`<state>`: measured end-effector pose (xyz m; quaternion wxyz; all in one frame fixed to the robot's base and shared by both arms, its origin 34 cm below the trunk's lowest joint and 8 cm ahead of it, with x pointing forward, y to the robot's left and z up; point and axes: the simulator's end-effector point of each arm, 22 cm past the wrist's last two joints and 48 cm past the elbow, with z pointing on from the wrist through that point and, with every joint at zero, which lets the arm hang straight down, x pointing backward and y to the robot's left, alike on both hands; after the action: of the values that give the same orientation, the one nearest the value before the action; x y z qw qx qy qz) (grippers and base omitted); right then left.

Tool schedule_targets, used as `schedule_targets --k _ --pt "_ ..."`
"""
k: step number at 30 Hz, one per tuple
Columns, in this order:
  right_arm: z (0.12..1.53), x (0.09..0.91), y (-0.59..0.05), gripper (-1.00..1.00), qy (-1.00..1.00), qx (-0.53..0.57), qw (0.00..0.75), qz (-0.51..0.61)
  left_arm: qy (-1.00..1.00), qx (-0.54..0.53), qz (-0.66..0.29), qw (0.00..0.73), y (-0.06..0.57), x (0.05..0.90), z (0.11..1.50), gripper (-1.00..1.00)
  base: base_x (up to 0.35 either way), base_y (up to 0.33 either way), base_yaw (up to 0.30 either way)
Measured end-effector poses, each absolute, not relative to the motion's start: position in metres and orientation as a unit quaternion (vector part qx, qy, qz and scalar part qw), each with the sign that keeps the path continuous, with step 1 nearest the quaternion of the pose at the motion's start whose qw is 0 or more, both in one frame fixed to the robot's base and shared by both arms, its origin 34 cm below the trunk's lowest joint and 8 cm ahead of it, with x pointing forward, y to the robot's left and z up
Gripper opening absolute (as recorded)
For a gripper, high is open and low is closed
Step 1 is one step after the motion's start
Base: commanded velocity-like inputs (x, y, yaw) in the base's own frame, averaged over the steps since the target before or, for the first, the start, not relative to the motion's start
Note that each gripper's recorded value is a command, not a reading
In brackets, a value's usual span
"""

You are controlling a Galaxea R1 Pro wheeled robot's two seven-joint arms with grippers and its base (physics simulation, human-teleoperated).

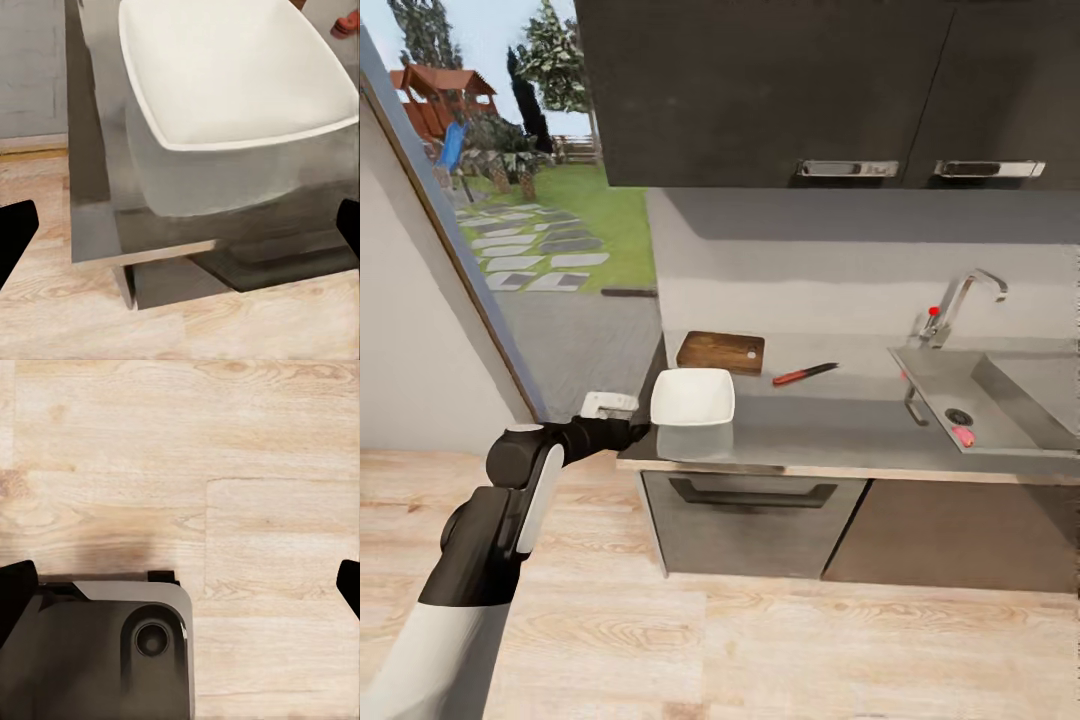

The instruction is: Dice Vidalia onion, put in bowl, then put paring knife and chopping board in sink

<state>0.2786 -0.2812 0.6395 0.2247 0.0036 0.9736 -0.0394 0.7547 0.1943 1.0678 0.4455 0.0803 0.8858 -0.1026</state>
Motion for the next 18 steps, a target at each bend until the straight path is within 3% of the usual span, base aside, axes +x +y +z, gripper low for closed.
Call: schedule_targets --k 12,18 --pt "0.64 0.28 -0.281 1.0 0.973 0.002 0.226 -0.039 0.895 0.079 -0.106 0.427 0.193 0.741 1.046 1.0 -0.321 0.0 0.0" --pt "0.641 0.281 -0.282 1.0 0.973 0.0 0.228 -0.04 0.899 0.078 -0.11 0.417 0.191 0.724 1.018 1.0 -0.119 0.0 0.0"
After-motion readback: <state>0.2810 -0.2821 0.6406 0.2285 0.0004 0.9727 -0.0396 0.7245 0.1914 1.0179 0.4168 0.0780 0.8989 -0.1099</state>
